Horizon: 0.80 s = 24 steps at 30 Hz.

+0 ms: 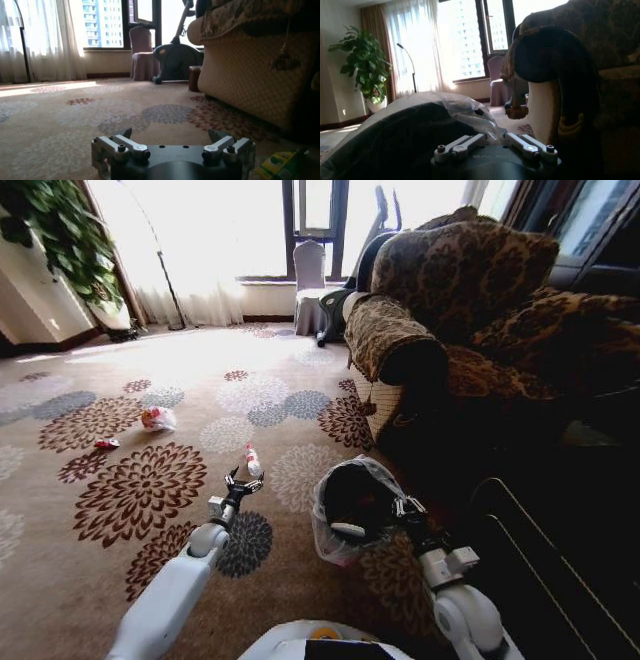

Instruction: Pick up the trash from the ground and place it into the trash bin.

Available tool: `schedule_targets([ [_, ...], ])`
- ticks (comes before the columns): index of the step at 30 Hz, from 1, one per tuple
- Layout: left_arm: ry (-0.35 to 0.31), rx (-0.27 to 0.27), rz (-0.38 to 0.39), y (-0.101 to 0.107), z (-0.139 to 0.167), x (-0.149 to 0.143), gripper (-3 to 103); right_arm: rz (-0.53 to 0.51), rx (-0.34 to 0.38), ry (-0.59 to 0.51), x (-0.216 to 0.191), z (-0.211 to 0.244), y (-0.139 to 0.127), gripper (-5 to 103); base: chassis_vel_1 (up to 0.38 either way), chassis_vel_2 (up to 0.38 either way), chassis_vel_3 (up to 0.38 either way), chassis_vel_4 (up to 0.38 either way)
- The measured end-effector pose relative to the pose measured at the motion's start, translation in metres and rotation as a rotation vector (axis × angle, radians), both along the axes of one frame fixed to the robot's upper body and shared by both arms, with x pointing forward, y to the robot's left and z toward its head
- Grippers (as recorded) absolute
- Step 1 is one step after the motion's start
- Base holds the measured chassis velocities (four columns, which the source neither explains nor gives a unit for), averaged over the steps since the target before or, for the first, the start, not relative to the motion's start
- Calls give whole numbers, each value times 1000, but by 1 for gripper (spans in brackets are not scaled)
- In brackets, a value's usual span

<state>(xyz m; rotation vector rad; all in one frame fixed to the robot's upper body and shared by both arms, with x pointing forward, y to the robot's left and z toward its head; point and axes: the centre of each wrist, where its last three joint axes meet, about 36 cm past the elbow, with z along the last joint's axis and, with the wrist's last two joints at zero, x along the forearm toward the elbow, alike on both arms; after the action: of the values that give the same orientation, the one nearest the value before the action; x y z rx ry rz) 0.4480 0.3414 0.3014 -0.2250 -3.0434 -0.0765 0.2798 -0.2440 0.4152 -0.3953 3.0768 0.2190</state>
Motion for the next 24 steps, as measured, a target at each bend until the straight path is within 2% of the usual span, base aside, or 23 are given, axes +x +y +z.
schedule_targets([
  [13,26,37,-50,13,-6,8,100,0,13,2,-8,-2,6,0,-72,-74,-80,-79],
  [24,47,42,-103,5,-20,11,100,7,19,2,-13,-5,10,0,-125,-133,-116,-115],
])
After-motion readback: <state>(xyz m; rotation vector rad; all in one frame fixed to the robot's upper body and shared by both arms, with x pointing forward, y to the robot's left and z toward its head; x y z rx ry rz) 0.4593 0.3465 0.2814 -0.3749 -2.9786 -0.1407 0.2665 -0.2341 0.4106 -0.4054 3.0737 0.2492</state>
